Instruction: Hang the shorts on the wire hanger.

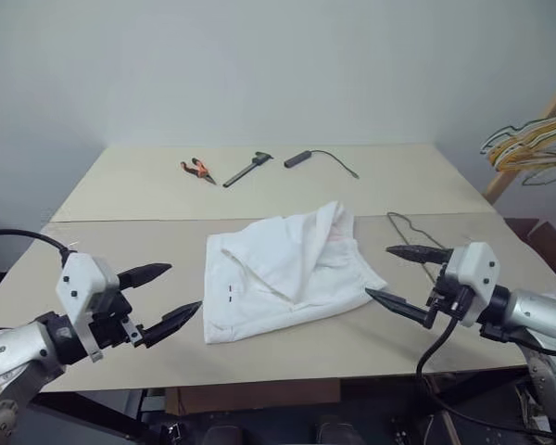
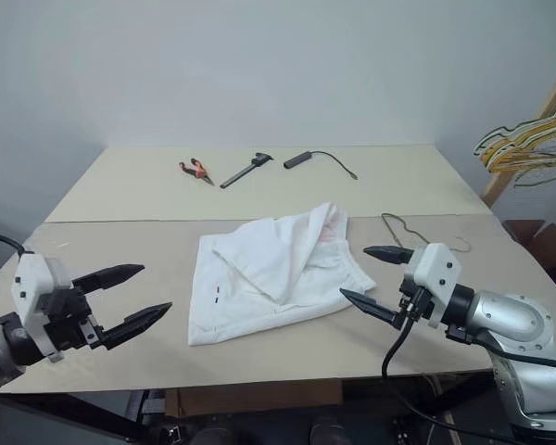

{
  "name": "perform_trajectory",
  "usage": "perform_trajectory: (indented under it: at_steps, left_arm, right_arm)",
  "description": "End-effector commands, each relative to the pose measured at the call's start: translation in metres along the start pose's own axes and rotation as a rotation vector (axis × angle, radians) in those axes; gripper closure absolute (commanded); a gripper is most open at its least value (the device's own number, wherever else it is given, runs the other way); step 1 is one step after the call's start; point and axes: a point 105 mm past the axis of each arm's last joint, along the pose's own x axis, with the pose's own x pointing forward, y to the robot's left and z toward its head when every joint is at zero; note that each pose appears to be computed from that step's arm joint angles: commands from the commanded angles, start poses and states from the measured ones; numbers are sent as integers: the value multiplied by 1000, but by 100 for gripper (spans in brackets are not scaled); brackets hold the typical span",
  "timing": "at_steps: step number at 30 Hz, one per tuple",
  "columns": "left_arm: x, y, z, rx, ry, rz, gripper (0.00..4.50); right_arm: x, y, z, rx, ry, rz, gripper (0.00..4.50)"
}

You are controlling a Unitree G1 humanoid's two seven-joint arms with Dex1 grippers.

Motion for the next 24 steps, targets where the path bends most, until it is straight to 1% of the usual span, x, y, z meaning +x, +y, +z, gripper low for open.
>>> perform_trajectory:
  at_steps: [1,7,12,13,16,20,22,24]
  left_arm:
    - [0,-6,11,35,-11,-44,0]
    - [1,-10,8,36,19,-83,0]
    - [3,-10,8,37,23,-96,0]
    - [3,-10,8,35,23,-98,0]
    - [5,-12,6,30,31,-108,0]
    - [6,-18,2,31,52,-143,0]
    - [6,-18,2,33,53,-147,0]
    - [6,-18,2,35,52,-146,0]
  right_arm:
    - [-2,-3,12,-55,-29,1,5]
    - [-1,-2,9,-71,-4,9,5]
    - [-1,0,-2,-101,77,35,5]
    - [-2,-1,-7,-127,119,41,5]
    - [-5,-3,-24,-230,254,81,5]
    - [-6,-7,-54,-503,427,149,5]
    - [-3,-7,-67,-594,469,191,5]
    - [6,-4,-75,-650,467,218,5]
